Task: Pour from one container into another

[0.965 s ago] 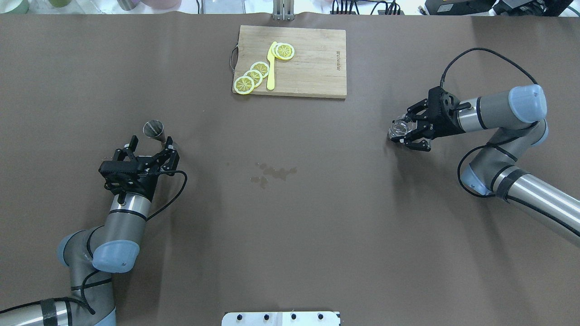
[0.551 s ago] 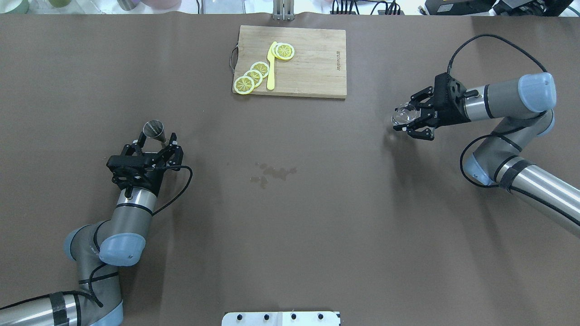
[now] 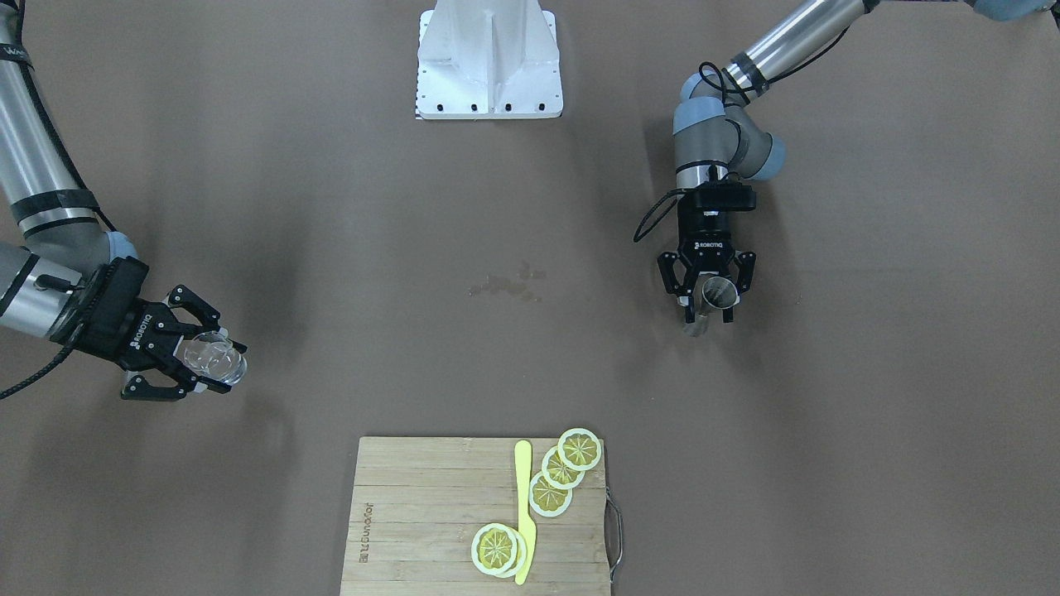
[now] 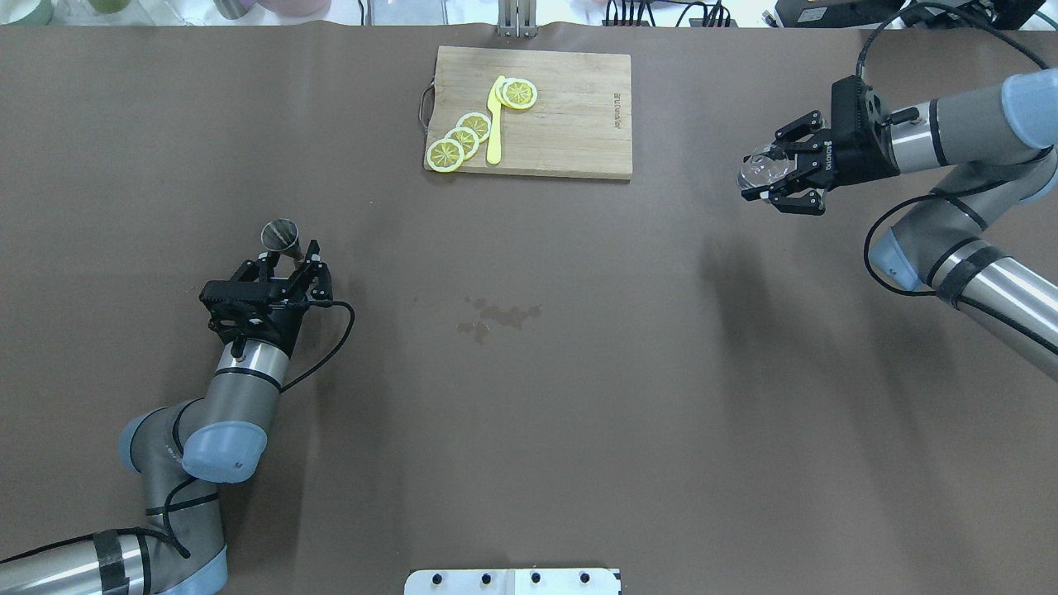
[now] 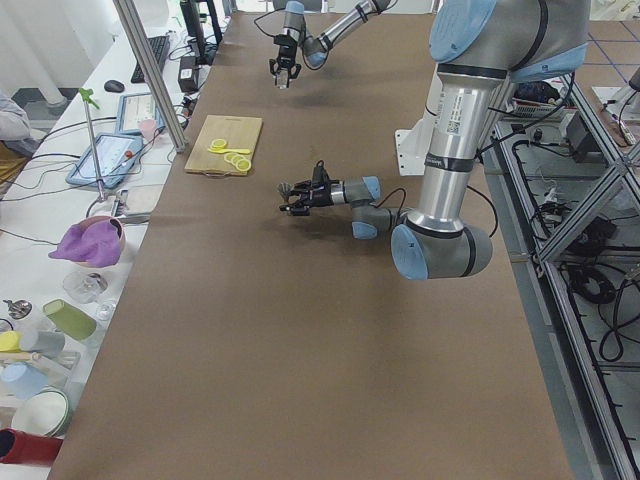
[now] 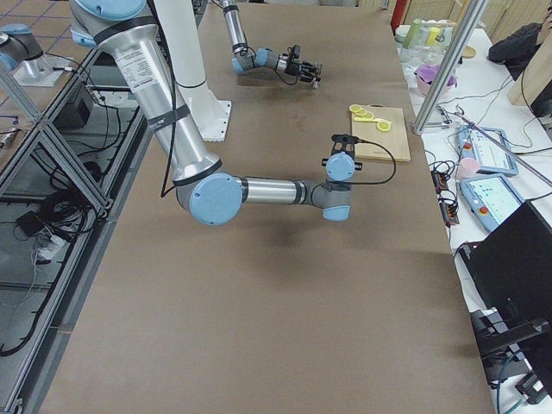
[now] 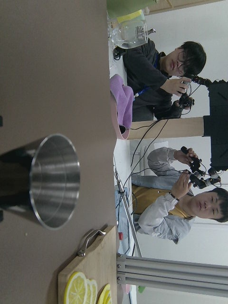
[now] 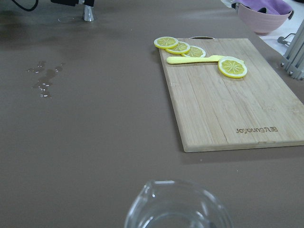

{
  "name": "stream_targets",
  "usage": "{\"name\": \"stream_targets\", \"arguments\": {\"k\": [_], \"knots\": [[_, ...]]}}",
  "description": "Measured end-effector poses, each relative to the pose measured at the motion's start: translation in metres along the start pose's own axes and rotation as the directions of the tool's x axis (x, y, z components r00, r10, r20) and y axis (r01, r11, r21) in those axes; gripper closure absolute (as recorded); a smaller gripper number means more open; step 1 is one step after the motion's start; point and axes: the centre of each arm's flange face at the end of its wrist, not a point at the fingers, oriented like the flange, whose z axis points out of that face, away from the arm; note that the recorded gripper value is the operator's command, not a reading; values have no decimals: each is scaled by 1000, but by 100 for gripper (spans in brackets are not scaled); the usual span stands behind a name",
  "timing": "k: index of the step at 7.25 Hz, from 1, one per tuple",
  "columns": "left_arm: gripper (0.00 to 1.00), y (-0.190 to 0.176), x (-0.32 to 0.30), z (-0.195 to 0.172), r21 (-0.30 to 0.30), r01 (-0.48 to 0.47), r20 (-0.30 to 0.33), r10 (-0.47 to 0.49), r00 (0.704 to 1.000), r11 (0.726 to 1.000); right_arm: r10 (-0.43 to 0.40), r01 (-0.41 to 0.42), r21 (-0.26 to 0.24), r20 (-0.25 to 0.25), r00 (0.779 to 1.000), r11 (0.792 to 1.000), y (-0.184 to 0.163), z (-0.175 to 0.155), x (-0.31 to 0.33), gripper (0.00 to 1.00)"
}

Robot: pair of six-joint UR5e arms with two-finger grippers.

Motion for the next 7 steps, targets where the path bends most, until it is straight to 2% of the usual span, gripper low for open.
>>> {"name": "stream_targets", "arguments": {"k": [1, 3, 4, 5, 6, 7], "knots": [[100, -2, 1, 0, 1, 2, -2, -2, 1000, 1000, 1, -1, 1, -2, 1000, 1000, -5, -8, 4, 100], [100, -9, 4, -1, 0, 11, -10, -11, 1000, 1000, -5, 5, 6, 7, 1000, 1000, -12, -14, 6, 100], [100, -14, 6, 1, -7, -27, -18, 26, 999, 1000, -4, 4, 5, 10, 1000, 1000, -20, -18, 9, 100], [100, -25, 6, 4, -2, -155, -21, 155, 988, 988, 2, -2, 0, 15, 1000, 1000, -32, -23, 12, 100], [100, -42, 6, 8, 18, -328, -30, 329, 944, 944, 10, -10, -6, 20, 1000, 1000, -45, -26, 13, 100], [100, -57, 9, 8, 39, -383, -68, 385, 921, 923, 18, -17, -12, 23, 1000, 1000, -58, -28, 13, 100]]}}
